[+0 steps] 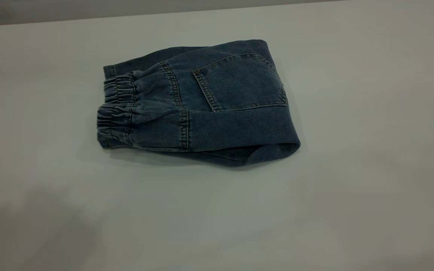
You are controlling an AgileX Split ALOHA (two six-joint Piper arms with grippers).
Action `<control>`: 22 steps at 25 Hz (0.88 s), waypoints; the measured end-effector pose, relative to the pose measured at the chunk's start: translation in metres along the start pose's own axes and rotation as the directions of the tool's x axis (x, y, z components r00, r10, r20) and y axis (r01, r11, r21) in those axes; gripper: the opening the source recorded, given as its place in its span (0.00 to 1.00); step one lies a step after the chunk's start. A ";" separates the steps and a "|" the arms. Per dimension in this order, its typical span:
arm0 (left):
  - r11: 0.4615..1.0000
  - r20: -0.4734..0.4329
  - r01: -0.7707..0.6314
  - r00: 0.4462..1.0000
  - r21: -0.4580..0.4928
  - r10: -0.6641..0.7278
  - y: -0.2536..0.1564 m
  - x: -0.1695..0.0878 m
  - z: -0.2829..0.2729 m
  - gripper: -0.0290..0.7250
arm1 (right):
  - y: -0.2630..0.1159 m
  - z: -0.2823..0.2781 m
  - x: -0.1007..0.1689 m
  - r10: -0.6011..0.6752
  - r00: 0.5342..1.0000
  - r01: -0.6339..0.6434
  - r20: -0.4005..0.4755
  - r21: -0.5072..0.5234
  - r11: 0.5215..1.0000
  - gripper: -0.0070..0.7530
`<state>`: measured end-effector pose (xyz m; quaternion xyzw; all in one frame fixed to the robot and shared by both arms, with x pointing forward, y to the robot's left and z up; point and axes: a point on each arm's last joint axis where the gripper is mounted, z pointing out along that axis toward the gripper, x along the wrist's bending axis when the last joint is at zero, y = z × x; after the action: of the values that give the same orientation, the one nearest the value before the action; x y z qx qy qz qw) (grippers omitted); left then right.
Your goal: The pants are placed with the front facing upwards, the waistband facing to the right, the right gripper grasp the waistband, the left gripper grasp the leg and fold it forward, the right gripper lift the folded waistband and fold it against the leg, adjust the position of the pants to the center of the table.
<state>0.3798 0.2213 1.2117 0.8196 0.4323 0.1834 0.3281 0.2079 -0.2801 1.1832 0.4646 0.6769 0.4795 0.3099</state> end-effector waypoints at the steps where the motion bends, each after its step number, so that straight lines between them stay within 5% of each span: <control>1: 1.000 0.001 -0.006 1.000 0.009 0.006 -0.011 -0.001 -0.001 0.72 | -0.008 0.001 0.000 -0.002 1.000 0.002 0.008 0.008 1.000 0.78; 14: 0.999 -0.065 -0.032 0.997 0.020 0.033 -0.148 -0.008 -0.008 0.72 | -0.105 0.053 -0.011 0.020 0.999 -0.026 0.033 0.188 0.982 0.78; 22: 0.997 -0.083 -0.039 0.996 -0.065 0.033 -0.181 -0.011 -0.016 0.72 | -0.112 0.060 -0.012 0.028 0.999 -0.034 0.031 0.214 0.976 0.78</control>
<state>0.2574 0.2927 1.0967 0.8077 0.4241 0.2369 0.3340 0.2268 -0.2815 1.0577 0.5124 0.7130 0.4020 0.2597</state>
